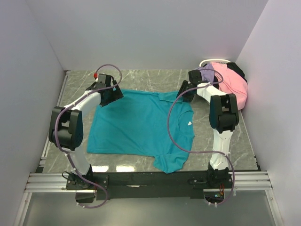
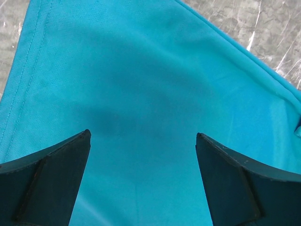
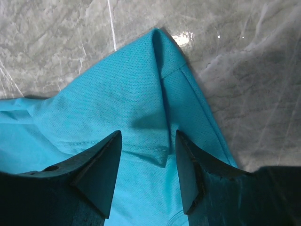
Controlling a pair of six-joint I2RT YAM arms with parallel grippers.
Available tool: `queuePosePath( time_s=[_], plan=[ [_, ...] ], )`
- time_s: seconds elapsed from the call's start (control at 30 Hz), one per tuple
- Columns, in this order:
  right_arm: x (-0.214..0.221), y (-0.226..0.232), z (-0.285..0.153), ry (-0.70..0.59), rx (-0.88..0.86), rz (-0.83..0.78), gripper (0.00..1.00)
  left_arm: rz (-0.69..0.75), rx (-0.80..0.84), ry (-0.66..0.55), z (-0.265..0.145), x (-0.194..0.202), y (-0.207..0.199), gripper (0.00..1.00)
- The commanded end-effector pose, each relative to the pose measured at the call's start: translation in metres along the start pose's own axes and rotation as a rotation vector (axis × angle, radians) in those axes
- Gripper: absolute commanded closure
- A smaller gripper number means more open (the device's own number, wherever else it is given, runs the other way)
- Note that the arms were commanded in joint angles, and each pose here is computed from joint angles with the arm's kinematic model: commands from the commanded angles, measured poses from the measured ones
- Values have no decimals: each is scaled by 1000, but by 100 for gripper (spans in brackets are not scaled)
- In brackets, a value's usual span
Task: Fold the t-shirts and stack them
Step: Fold the tshirt
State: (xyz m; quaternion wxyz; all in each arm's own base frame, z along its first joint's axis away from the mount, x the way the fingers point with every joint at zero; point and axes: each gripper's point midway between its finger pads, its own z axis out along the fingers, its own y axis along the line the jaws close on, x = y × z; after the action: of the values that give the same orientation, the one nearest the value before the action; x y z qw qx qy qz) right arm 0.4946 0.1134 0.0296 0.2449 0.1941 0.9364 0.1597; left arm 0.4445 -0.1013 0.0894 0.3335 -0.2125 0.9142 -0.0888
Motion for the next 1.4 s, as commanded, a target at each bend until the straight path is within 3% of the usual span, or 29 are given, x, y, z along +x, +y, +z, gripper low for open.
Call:
queuePosePath(
  time_s=[0.0, 0.07, 0.37, 0.57, 1.03, 1.37],
  plan=[
    [-9, 0, -3, -10, 13, -19, 43, 19, 21, -22, -1, -15, -8, 1],
    [-9, 0, -2, -9, 6, -23, 44, 24, 17, -23, -2, -15, -8, 0],
    [-11, 16, -2, 4, -72, -42, 63, 28, 18, -32, -3, -17, -8, 0],
    [-17, 31, -14, -22, -155, -77, 100, 28, 15, -33, -4, -18, -7, 0],
    [-16, 51, -97, -117, -240, -133, 100, 30, 13, -70, -22, -26, -6, 1],
    [15, 30, -112, -80, -203, -146, 100, -47, 8, -87, -1, -62, 3, 1]
  ],
)
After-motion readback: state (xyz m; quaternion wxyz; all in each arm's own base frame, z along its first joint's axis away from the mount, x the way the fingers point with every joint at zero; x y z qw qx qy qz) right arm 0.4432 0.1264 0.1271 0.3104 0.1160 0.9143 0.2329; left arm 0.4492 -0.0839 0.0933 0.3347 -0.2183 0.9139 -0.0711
